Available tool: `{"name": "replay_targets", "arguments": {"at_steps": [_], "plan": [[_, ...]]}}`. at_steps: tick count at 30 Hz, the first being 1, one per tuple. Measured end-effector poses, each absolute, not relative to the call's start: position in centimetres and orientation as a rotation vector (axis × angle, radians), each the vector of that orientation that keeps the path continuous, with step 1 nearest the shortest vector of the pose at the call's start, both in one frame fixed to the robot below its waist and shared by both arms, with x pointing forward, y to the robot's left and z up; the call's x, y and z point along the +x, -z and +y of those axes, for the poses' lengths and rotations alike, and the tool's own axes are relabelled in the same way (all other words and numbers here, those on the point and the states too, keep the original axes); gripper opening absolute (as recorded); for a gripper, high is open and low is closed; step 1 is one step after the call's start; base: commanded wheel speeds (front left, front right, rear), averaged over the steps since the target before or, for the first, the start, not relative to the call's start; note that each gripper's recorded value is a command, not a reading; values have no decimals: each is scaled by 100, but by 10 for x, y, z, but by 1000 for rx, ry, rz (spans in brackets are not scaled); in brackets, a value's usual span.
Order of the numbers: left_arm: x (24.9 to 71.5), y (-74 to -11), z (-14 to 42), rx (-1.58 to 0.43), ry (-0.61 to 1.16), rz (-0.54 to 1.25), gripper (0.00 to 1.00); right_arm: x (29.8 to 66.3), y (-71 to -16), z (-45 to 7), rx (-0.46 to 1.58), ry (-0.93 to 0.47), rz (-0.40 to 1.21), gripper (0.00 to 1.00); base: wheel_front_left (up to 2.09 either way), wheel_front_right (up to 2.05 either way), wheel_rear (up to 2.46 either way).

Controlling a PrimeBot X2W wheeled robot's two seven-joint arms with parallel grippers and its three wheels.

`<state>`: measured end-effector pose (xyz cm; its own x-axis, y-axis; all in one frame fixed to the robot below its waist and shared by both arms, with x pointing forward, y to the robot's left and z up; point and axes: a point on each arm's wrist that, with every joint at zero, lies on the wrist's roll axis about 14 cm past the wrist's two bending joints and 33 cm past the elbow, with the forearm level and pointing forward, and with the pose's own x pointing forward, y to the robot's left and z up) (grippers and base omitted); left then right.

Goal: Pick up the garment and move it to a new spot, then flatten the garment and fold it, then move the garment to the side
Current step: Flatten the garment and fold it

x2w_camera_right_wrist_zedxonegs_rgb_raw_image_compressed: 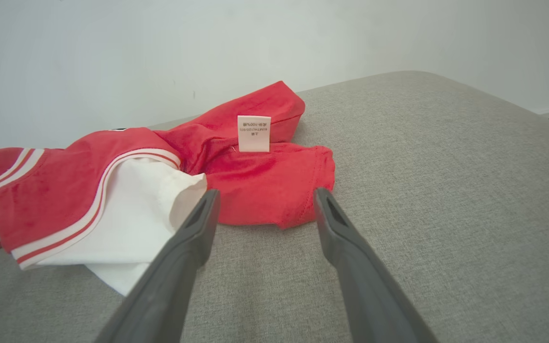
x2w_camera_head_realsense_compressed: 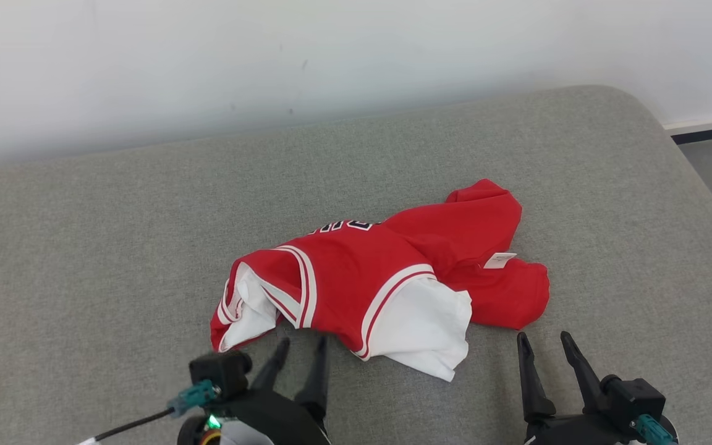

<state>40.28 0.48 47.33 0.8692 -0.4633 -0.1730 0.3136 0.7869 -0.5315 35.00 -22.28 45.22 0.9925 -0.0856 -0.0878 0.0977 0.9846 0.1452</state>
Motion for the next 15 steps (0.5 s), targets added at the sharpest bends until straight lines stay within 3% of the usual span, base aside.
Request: {"name": "replay_targets", "arguments": {"at_steps": [5,14,15], "plan": [[383,-454,-17,-527,482,446,100,350,-451,-222,155,92,86,100,0,0,0],[400,-443,-37,-511,489,512,100,344,-451,-238,163,144,85,100,0,0,0],[404,-436,-36,-516,470,536,90,342,-450,-242,164,159,87,100,0,0,0]]}}
